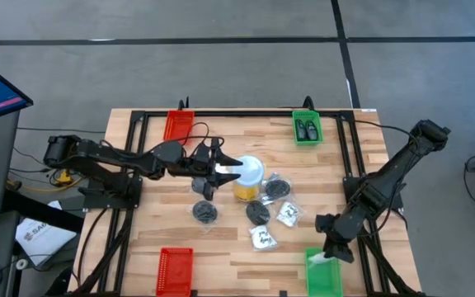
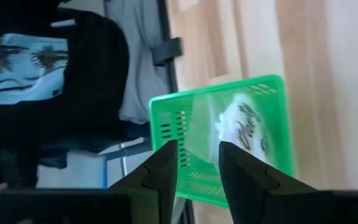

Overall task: Pick & Place Travel size toiletries
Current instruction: Put the white cotton pack into the bottom green bin

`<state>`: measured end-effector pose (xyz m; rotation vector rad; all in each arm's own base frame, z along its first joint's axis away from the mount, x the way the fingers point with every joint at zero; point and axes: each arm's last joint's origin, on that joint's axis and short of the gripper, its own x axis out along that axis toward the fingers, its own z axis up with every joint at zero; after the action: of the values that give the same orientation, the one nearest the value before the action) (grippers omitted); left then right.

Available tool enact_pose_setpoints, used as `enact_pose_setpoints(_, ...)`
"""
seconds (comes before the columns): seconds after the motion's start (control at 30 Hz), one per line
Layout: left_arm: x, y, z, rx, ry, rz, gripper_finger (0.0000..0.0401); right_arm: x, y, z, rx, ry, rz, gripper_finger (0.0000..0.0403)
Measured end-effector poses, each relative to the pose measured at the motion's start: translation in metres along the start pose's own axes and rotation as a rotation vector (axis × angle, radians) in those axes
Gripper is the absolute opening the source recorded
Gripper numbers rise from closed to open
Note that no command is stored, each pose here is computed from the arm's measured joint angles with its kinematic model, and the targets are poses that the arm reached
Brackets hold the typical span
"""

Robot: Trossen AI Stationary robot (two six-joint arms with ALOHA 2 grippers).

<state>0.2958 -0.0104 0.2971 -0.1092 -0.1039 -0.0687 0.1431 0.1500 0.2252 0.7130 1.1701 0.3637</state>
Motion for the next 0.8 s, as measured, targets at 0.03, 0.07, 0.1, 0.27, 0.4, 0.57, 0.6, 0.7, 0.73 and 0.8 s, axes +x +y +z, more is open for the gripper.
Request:
enact_pose_setpoints(0.03, -0.002, 0.0, 0.002, 0.0, 0.008, 0.001, 0.0172, 0.0, 0.0, 0.0, -0.001, 0.006, 0.005, 0.0111)
enact_pose_setpoints(0.07, -0.005, -0.001, 0.004, 0.0, 0.025, 0.003, 0.0172, 0.0, 0.0, 0.0, -0.001, 0.008, 0.006, 0.0112)
enact_pose_setpoints(0.1, -0.008, -0.001, 0.005, -0.001, 0.042, 0.005, 0.0172, 0.0, 0.0, 0.0, -0.001, 0.009, 0.006, 0.0112)
enact_pose_setpoints(0.27, -0.022, -0.001, 0.007, -0.005, 0.16, 0.02, 0.0172, 0.0, -0.001, 0.001, -0.012, 0.007, 0.001, 0.0113)
enact_pose_setpoints(0.4, -0.033, 0.001, 0.001, -0.003, 0.294, 0.094, 0.0172, -0.003, -0.001, 0.002, -0.01, -0.002, 0.011, 0.0113)
enact_pose_setpoints(0.57, -0.04, 0.004, -0.012, -0.036, 0.372, 0.17, 0.0172, -0.015, 0.001, 0.002, -0.044, -0.038, 0.052, 0.0113)
enact_pose_setpoints(0.6, -0.041, 0.004, -0.015, -0.036, 0.386, 0.172, 0.0172, -0.018, 0.001, 0.003, -0.06, -0.062, 0.054, 0.0113)
enact_pose_setpoints(0.7, -0.044, 0.005, -0.023, -0.041, 0.414, 0.177, 0.0172, -0.027, 0.0, 0.007, -0.103, -0.148, 0.052, 0.0113)
enact_pose_setpoints(0.73, -0.045, 0.005, -0.026, -0.042, 0.422, 0.178, 0.0172, -0.031, -0.001, 0.009, -0.111, -0.171, 0.053, 0.0113)
enact_pose_setpoints(0.8, -0.047, 0.006, -0.032, -0.037, 0.442, 0.197, 0.0172, -0.036, -0.003, 0.013, -0.124, -0.22, 0.048, 0.0113)
